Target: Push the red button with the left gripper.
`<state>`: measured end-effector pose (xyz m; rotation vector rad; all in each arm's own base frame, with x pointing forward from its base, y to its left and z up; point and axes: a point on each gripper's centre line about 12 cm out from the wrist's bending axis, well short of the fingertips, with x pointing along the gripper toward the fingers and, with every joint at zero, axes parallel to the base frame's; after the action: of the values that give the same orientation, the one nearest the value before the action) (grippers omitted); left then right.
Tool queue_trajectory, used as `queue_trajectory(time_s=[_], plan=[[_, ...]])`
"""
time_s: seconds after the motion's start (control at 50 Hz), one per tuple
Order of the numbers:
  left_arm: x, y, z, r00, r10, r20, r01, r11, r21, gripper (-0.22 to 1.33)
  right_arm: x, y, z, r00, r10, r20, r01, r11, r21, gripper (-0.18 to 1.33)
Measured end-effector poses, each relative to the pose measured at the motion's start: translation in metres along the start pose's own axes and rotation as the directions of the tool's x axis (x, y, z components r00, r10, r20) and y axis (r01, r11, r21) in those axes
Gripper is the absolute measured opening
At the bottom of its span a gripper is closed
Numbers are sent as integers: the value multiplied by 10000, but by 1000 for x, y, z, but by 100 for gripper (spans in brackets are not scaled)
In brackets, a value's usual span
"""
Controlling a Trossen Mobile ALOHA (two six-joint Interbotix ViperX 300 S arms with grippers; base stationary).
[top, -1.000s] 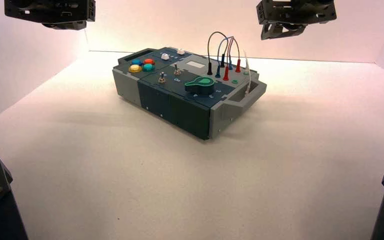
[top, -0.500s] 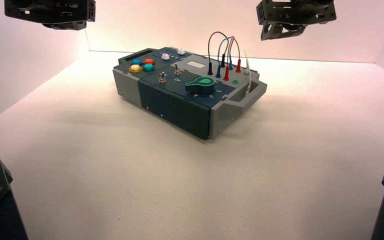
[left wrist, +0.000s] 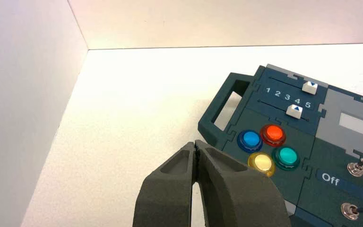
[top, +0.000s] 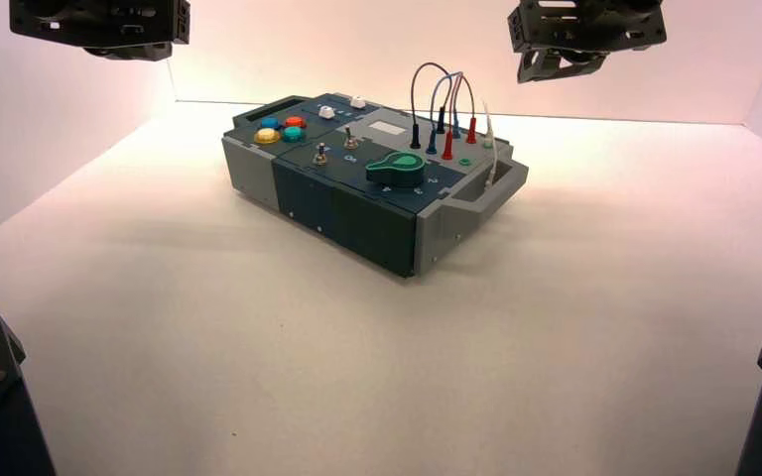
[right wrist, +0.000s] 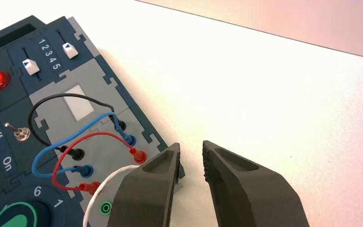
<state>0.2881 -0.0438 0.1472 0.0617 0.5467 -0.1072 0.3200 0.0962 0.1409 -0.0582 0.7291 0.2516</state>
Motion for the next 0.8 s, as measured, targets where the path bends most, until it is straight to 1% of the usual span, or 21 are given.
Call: queue_trajectory(time_s=[0.08,0.14,0.22,0.3,0.36,0.64,0.72,0.76,0.8], plan=[[0,0,-1,10000,-13,-60,13,10000,0,-16,0,0,0,10000,0,0,0,10000,0,58],[1,0,1,10000,-33,-73,33,10000,-5,-16,1,0,0,10000,-1,-15,1,10000,-16,58],[2,-1,7,9999,-96,-128,97,9999,73,-16,2,0,-2,10000,-3,-76,3,10000,-16,58],[5,-3,15,9995,-202,-255,210,9993,298,-16,4,0,-3,9999,-6,-153,6,10000,-2,58],[7,-4,20,9991,-252,-327,263,9990,352,-16,4,0,-4,9998,-4,-183,4,10000,-2,58],[21,-7,25,9947,-414,-937,457,9980,442,-16,4,0,-2,9998,13,-213,-13,10000,-1,58],[26,-9,29,9912,-521,-1217,596,9965,588,-16,4,0,-2,9998,16,-213,-16,10000,-1,58],[30,-10,31,9870,-617,-1481,736,9944,762,-16,4,0,-1,9998,15,-183,-15,10000,-16,58],[32,-12,33,9852,-664,-1583,804,9932,839,-16,4,0,-2,9998,16,-213,-16,10000,-1,58]])
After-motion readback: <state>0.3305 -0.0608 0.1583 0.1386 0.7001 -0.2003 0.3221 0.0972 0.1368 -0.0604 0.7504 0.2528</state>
